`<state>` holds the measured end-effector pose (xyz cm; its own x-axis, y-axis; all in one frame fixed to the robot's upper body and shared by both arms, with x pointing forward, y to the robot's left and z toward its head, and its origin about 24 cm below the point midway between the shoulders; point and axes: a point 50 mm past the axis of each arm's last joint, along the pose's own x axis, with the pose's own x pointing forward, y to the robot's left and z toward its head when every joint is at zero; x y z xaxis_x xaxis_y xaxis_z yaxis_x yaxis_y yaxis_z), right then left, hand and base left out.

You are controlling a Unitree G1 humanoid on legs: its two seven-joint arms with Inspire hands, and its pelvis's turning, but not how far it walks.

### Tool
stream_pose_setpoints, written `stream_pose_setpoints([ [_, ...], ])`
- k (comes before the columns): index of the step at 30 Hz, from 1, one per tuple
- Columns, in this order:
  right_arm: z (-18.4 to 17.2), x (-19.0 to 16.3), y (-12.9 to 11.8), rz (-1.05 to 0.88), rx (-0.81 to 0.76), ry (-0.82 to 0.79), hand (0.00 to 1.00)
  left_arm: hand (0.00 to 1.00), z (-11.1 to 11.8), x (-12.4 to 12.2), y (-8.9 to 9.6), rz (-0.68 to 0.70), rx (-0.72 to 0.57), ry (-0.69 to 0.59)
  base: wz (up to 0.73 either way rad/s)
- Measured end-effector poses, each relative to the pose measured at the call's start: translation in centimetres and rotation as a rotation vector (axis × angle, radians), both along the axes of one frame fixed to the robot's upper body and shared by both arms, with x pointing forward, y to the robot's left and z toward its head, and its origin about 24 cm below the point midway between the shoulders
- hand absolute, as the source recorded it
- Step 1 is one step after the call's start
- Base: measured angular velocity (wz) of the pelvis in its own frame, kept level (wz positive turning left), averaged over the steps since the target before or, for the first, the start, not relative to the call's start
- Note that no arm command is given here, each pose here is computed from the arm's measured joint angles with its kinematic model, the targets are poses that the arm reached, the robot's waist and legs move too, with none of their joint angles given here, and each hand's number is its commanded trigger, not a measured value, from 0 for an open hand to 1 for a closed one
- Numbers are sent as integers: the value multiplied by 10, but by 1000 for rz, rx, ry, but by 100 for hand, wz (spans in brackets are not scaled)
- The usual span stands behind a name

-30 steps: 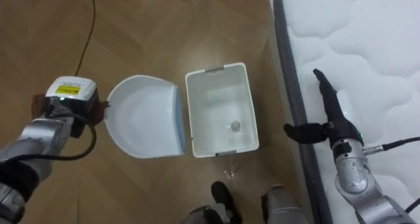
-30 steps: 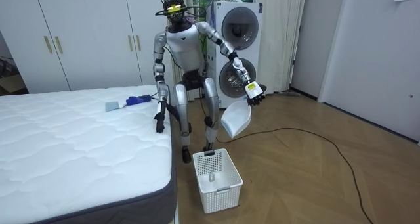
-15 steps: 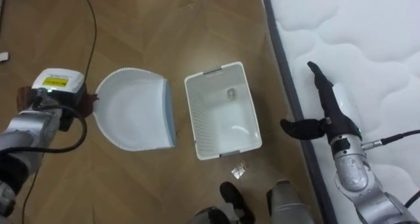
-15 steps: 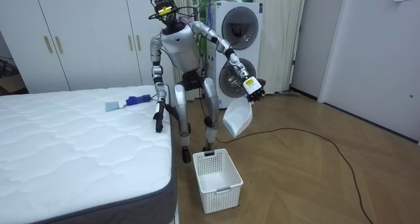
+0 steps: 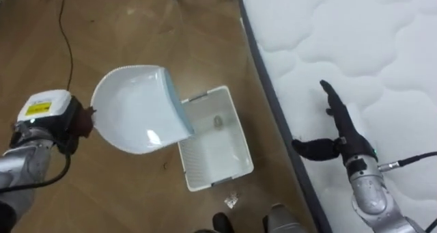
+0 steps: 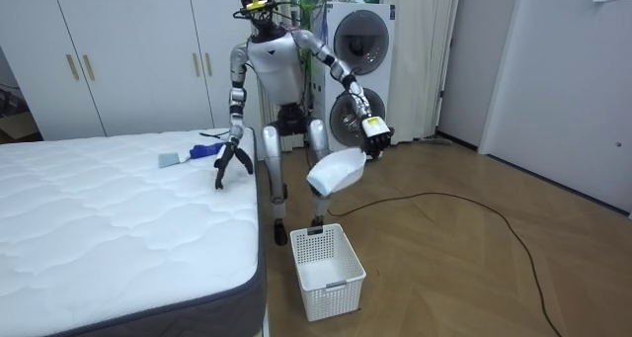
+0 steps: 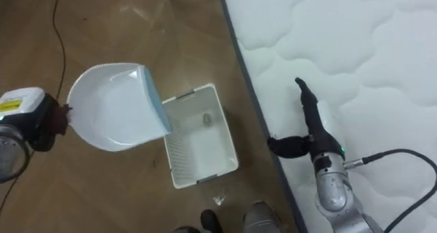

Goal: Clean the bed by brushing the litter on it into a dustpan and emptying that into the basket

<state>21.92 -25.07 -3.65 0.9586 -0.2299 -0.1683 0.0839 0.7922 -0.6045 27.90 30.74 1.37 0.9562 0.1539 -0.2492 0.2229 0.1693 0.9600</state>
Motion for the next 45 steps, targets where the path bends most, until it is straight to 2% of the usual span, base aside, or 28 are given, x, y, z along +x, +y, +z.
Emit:
stream_pose_setpoints([
  [4,-6,-17,-24,-148,34,27,0,100,9,-7,-20,-59,-128,-115,-22],
  [7,-7,-32,-28,-194,78,33,0,100,16,-11,-39,-117,-223,-187,-42],
  [10,-5,-36,-26,-190,94,18,0,100,13,-21,-52,-135,-320,-213,-75],
  [13,-8,-39,-25,-196,98,35,0,100,-4,-33,-59,-87,-398,-184,-124],
  [16,-10,-33,-15,-198,143,29,0,100,-29,-57,-64,-10,-488,-114,-200],
  [18,-14,-34,-10,-209,166,37,0,100,-35,-59,-65,22,-523,-101,-155],
  [22,-19,-42,-9,-226,173,70,0,100,-49,-67,-79,95,-639,-77,-156],
  [26,-22,-38,8,-193,221,54,0,100,-51,-70,-77,151,-698,-82,-144],
  [29,-27,-43,13,-195,242,73,0,100,-57,-75,-79,166,-712,-62,-72],
  [33,-26,-44,8,-193,237,76,0,100,-64,-81,-82,189,-738,-39,-40],
  [34,-26,-45,7,-191,238,79,0,76,-70,-89,-81,225,-762,-17,-88],
  [35,-26,-45,7,-191,237,79,0,56,-73,-93,-80,242,-771,-7,-102],
  [36,-26,-45,7,-191,237,78,0,9,-77,-101,-80,269,-786,8,-113],
  [37,-26,-45,7,-187,232,81,0,0,-81,-107,-79,294,-797,16,-120],
  [40,-28,-47,8,-160,234,102,0,0,-88,-122,-74,348,-809,44,-102],
  [45,-34,-59,6,-165,246,151,0,0,-92,-130,-72,380,-822,55,-57],
])
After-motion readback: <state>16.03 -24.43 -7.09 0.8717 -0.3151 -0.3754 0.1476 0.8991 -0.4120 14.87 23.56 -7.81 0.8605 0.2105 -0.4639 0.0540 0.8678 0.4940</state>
